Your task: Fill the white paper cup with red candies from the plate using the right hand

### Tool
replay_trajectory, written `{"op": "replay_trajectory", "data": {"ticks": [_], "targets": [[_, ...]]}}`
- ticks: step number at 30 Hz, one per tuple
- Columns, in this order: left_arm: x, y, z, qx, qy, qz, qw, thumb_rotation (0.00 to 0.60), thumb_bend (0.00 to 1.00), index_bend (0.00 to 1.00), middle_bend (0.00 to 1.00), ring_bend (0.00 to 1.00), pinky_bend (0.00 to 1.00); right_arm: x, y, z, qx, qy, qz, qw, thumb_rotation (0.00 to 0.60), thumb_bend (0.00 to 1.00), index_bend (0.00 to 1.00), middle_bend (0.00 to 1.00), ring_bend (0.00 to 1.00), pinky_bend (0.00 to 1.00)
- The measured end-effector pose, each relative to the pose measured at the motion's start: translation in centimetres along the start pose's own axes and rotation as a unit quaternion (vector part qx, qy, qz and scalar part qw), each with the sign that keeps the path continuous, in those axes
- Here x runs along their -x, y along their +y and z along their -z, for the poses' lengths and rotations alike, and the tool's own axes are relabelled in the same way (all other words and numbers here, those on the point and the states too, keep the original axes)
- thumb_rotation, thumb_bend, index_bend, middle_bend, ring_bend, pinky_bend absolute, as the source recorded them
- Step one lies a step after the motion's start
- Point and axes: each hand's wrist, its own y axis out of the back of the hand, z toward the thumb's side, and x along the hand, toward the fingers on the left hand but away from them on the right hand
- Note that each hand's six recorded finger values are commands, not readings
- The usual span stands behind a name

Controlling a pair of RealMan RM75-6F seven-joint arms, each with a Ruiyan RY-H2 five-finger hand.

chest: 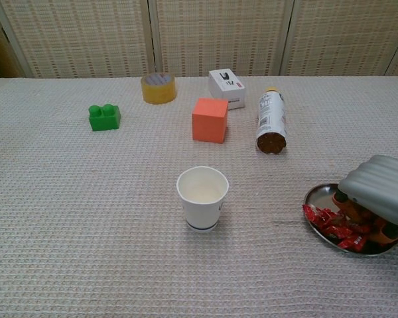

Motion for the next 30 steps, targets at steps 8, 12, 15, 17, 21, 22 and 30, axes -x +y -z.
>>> {"op": "replay_trajectory", "data": {"ticks": [8,12,15,17,21,22,30], "targets": [[0.0,0.0,0.1,0.001,0.000,0.000,1.0000,0.600,0.47,0.00,0.00,0.00,0.08,0.2,0.3,-0.1,0.005,-0.001,0.004,1.0000,0.600,0.43,1.00,0.76,0.71,0.90],[0.0,0.0,0.1,0.000,0.000,0.001,1.0000,0.600,0.47,0.00,0.00,0.00,0.08,0.2,0.6,0.2,0.012,-0.002,0.009,0.9999,0.600,0.44,1.00,0.76,0.71,0.90],[0.0,0.0,0.1,0.000,0.000,0.000,1.0000,0.600,0.47,0.00,0.00,0.00,0.08,0.1,1.0,0.4,0.020,-0.003,0.014,0.9997,0.600,0.44,1.00,0.76,0.71,0.90],[0.0,0.0,0.1,0.000,0.001,0.000,1.0000,0.600,0.47,0.00,0.00,0.00,0.08,0.1,1.4,0.6,0.029,-0.005,0.019,0.9994,0.600,0.44,1.00,0.76,0.71,0.90],[-0.1,-0.1,0.1,-0.001,0.001,0.001,1.0000,0.600,0.47,0.00,0.00,0.00,0.08,-0.1,2.8,1.1,0.053,-0.008,0.036,0.9979,0.600,0.44,1.00,0.76,0.71,0.90],[-0.1,-0.1,0.0,-0.001,0.001,0.002,1.0000,0.600,0.47,0.00,0.00,0.00,0.08,-0.2,3.2,1.2,0.056,-0.009,0.040,0.9976,0.600,0.44,1.00,0.76,0.71,0.90],[-0.1,-0.2,-0.1,-0.003,0.000,0.003,1.0000,0.600,0.47,0.00,0.00,0.00,0.08,-0.6,7.2,1.2,0.085,0.001,0.080,0.9932,0.600,0.44,1.00,0.76,0.71,0.90]]}}
